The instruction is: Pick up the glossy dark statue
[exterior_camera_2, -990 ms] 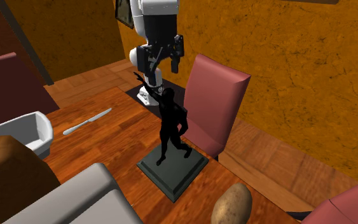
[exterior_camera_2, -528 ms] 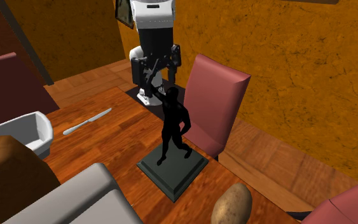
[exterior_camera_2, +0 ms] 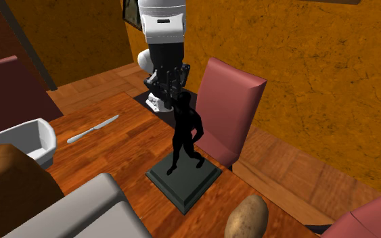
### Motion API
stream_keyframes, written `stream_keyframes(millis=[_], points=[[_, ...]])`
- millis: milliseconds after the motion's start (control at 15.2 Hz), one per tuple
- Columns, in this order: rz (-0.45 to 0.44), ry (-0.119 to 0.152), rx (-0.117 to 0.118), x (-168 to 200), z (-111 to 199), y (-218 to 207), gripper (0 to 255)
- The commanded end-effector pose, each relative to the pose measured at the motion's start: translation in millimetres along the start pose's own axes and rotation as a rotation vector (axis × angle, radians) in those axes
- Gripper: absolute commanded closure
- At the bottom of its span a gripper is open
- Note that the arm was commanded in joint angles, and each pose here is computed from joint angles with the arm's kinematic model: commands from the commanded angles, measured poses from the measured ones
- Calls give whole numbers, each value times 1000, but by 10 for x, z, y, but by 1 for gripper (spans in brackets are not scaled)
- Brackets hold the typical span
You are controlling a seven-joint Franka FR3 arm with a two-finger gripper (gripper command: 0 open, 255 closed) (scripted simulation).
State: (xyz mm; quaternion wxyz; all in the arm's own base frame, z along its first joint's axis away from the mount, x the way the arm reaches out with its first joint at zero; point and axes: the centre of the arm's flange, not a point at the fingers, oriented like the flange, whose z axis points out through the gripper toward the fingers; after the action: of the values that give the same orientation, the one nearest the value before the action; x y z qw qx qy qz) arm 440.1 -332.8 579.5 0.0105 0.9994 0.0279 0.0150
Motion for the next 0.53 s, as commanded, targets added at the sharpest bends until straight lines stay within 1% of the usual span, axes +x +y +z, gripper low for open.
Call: stream_keyframes(millis=[0,330,462], points=[[-1,0,0,2,2,-2,255],[0,0,0,0,-1,-8,255],[0,0,0,4,-107,-6,255]])
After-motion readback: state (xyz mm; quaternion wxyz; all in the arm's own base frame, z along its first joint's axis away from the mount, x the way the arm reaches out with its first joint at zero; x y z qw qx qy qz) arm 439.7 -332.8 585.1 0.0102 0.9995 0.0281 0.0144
